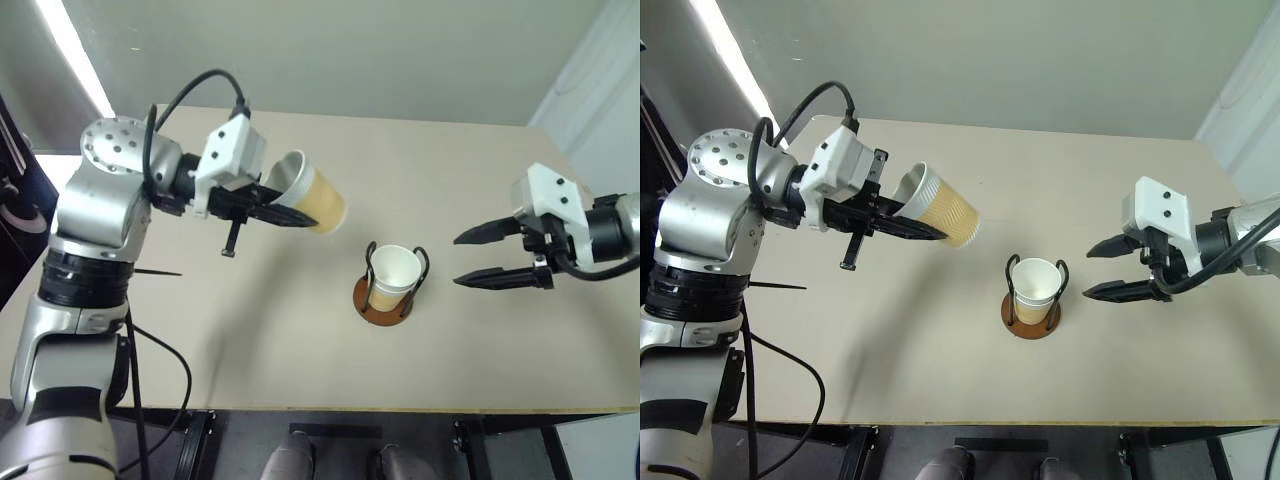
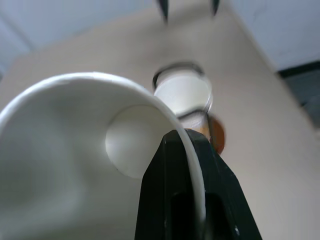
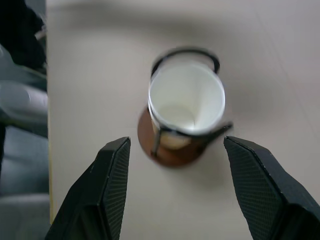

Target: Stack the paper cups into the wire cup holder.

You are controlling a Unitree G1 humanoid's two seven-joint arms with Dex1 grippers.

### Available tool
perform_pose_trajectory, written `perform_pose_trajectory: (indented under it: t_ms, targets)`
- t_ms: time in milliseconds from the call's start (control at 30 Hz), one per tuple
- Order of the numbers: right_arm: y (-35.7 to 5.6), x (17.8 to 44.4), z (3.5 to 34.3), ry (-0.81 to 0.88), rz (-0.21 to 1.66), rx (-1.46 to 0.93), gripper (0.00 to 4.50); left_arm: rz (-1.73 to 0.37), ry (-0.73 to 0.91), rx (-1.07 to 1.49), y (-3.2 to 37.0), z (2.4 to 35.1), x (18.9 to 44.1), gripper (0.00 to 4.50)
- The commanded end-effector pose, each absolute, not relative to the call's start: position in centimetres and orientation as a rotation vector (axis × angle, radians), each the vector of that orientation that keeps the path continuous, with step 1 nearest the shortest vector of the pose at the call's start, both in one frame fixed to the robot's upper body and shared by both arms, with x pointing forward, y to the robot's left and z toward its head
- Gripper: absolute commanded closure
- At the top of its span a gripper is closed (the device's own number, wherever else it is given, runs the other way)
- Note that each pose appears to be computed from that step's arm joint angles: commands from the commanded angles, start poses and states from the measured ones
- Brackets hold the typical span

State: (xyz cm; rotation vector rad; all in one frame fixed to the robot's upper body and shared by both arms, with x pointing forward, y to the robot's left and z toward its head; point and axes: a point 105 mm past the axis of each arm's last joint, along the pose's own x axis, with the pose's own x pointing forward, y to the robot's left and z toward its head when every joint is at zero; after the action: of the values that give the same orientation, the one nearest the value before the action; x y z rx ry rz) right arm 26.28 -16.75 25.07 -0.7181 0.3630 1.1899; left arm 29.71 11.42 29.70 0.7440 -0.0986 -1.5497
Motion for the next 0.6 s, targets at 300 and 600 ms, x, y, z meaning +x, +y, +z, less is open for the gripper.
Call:
perform_pose_trajectory:
  t_ms: [300,600]
  targets:
    - [-17.4,26.5,26.2,0.311,1.144,-0.794,1.49,-1.707,-0.176,0.809,8.3,31.2,28.6,4.46]
    - [-17.2,26.4,26.4,0.295,1.137,-0.8,1.49,-1.819,-0.134,0.889,5.3,29.1,29.1,4.46]
